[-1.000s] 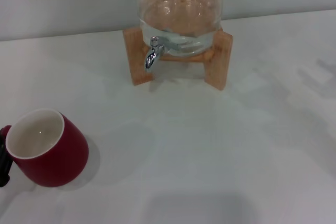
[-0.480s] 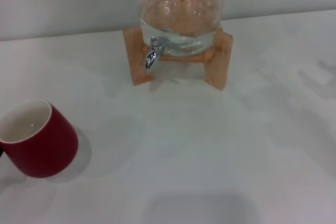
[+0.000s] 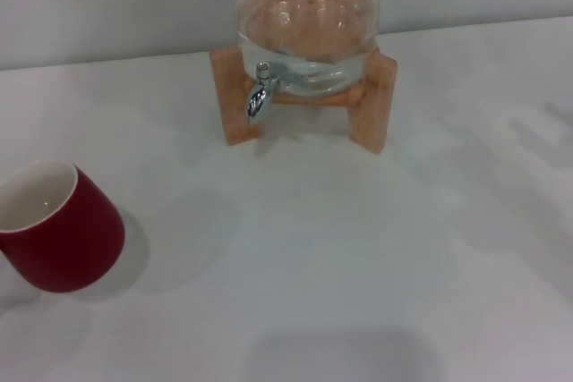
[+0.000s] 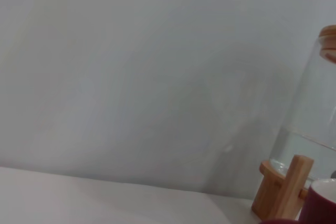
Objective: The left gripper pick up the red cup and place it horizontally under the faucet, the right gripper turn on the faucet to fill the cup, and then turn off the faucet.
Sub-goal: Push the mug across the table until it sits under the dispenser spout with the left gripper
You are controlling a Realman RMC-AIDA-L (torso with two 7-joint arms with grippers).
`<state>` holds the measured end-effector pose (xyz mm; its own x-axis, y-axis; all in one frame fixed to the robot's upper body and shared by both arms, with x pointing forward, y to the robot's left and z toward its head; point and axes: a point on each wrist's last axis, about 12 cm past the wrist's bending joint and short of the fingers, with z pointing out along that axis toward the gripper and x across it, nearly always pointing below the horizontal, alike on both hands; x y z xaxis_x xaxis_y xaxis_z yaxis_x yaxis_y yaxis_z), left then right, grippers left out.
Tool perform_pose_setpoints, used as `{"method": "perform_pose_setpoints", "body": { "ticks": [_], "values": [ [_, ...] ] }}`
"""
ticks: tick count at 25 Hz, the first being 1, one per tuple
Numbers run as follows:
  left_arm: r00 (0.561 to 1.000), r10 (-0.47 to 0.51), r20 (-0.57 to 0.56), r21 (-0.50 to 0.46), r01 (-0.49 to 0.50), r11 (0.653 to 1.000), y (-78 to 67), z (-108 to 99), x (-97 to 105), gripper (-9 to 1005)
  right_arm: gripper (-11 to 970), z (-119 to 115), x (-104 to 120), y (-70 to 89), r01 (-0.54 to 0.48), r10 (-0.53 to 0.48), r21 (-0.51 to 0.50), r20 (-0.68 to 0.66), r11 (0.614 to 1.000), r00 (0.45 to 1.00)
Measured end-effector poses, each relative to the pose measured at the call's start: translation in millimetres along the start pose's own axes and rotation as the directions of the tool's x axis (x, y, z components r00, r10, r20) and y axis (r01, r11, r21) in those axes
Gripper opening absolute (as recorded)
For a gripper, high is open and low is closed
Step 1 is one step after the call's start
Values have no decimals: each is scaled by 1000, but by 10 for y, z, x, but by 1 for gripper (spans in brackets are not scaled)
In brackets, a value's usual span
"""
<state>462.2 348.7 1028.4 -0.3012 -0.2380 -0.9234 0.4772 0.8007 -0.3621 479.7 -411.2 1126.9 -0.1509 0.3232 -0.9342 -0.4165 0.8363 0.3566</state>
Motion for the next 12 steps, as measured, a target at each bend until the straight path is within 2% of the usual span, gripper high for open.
{"method": "perform_pose_setpoints", "body": {
  "ticks": [12],
  "values": [
    [999,33,-28,15,-32,999,26,78,-47,143,780,13,6,-5,-6,6,0,2,1000,1000]
  ]
}}
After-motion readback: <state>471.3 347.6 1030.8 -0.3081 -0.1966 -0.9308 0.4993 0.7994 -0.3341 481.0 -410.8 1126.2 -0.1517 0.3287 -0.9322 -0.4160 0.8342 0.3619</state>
